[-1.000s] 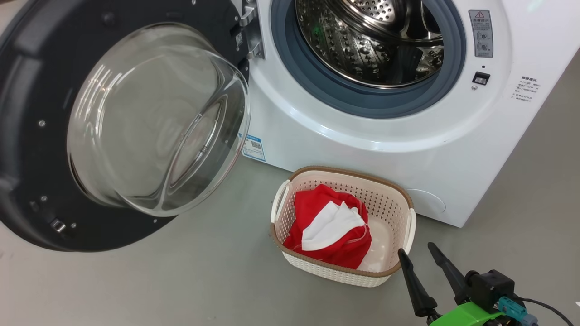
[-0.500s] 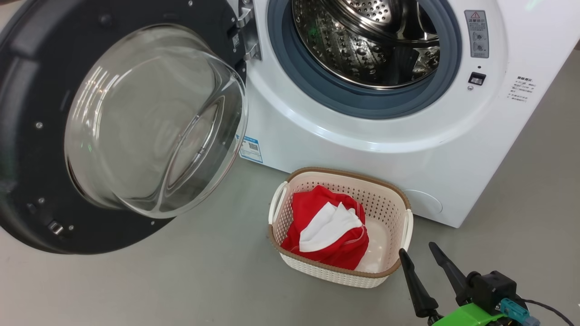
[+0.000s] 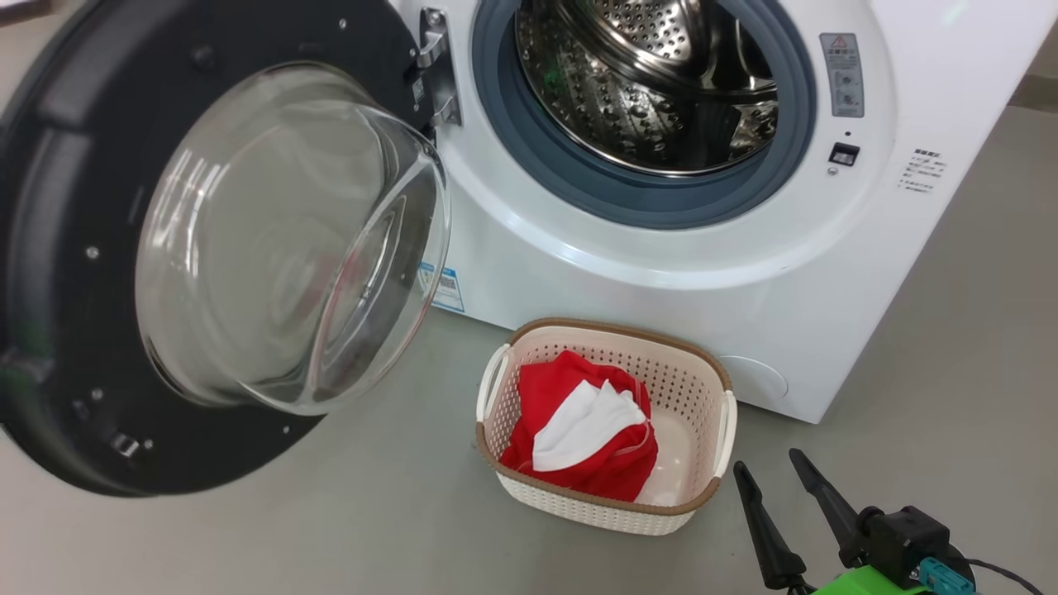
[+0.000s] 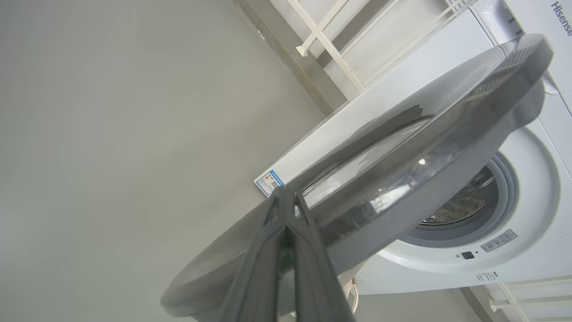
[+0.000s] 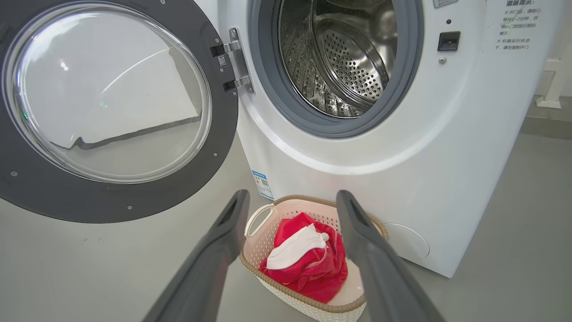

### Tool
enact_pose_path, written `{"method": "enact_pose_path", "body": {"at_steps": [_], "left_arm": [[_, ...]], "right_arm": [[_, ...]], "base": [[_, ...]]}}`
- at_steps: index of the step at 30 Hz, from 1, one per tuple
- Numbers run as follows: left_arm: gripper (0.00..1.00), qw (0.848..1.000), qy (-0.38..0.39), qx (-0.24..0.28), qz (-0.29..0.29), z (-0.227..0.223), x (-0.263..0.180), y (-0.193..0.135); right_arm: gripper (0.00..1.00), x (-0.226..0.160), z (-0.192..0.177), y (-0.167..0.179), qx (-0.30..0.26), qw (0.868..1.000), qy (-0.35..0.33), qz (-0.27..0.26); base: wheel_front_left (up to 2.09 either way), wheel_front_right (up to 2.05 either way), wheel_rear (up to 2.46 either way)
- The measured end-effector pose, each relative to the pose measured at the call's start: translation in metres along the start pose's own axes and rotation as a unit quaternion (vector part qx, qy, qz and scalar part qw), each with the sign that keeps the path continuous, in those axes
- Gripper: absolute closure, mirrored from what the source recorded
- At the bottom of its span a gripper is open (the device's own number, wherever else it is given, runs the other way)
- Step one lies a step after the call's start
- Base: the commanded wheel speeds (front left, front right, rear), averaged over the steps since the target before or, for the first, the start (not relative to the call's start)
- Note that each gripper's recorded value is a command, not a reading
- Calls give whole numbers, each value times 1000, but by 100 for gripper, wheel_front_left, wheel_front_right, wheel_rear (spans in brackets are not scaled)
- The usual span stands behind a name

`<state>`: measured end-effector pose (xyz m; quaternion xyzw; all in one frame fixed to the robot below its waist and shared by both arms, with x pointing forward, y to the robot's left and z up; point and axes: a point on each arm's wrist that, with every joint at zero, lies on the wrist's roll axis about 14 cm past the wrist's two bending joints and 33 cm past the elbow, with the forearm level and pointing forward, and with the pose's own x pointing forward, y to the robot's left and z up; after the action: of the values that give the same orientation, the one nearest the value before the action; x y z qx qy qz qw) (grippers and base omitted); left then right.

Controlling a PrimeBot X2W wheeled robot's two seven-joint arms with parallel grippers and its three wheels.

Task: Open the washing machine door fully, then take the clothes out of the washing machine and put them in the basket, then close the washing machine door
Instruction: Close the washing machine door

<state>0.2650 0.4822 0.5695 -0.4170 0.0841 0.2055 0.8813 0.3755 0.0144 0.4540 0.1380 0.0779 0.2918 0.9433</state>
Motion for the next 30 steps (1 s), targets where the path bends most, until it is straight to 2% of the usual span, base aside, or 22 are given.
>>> {"method": "enact_pose_path", "body": {"at_steps": [7,19,30], "left_arm": [[100,998,41,9,-38,-25,-1,-14],[100,984,104,39,-142,-64,-10,-70],[100,961,138,71,-229,-91,-16,-127]], "right_arm": [[0,-6,9,-3,-5,1000,-14,-8],[0,-18,11,-11,-5,1000,-17,-26],[0,-25,10,-20,-2,999,-18,-42]], "base": [[0,0,0],[0,0,0],[0,0,0]]}}
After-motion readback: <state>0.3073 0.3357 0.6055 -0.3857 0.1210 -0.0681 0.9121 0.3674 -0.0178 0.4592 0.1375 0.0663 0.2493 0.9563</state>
